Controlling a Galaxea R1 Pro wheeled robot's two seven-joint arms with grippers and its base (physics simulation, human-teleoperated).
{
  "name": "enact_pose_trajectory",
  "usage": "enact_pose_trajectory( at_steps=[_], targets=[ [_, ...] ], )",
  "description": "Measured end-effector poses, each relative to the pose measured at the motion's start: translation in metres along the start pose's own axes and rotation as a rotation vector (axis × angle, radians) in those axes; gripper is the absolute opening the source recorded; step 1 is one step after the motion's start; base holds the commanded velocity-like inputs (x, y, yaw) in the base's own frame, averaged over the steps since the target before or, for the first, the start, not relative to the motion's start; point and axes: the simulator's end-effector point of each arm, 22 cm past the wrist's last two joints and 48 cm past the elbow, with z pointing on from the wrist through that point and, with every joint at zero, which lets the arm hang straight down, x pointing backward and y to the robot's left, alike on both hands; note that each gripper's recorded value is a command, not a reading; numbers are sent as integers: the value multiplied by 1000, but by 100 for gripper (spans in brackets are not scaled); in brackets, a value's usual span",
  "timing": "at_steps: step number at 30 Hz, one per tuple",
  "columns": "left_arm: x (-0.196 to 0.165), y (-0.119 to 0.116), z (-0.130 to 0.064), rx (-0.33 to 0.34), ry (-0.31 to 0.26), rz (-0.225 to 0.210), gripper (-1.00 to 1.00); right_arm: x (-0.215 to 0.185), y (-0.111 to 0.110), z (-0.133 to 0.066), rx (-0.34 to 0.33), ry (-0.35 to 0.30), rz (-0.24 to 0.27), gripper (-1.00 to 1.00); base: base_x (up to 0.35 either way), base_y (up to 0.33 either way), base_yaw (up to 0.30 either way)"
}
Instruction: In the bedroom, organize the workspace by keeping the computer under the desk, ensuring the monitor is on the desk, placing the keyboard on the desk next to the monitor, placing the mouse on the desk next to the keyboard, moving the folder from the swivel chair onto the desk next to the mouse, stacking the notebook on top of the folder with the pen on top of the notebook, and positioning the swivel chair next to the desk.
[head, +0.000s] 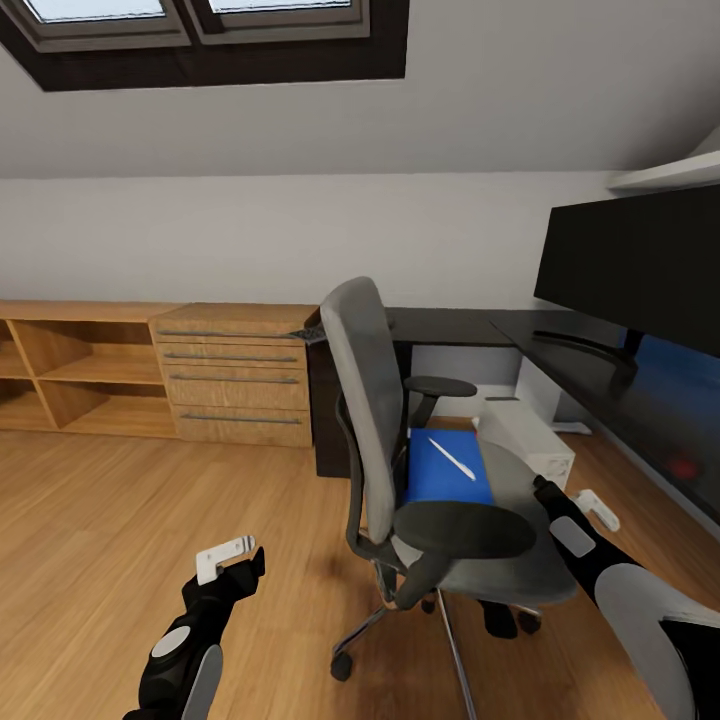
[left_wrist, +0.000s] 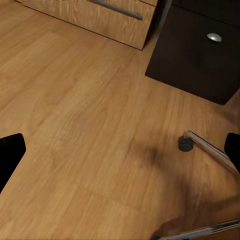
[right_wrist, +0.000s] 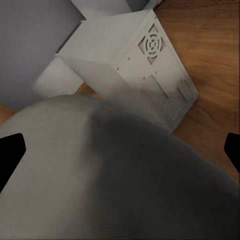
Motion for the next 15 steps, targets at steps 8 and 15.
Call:
enact_pose_trajectory(
  at_steps=[8, 15],
  targets=[
    [-2, -1, 0, 2, -4, -1, 100, -10, -9, 2, 13, -9, 1, 100, 5, 0, 0],
    [6, 0, 3, 1, 7, -1, 100, -4, -21, 7, 32, -3, 5, 100, 0, 0, 0]
  ],
)
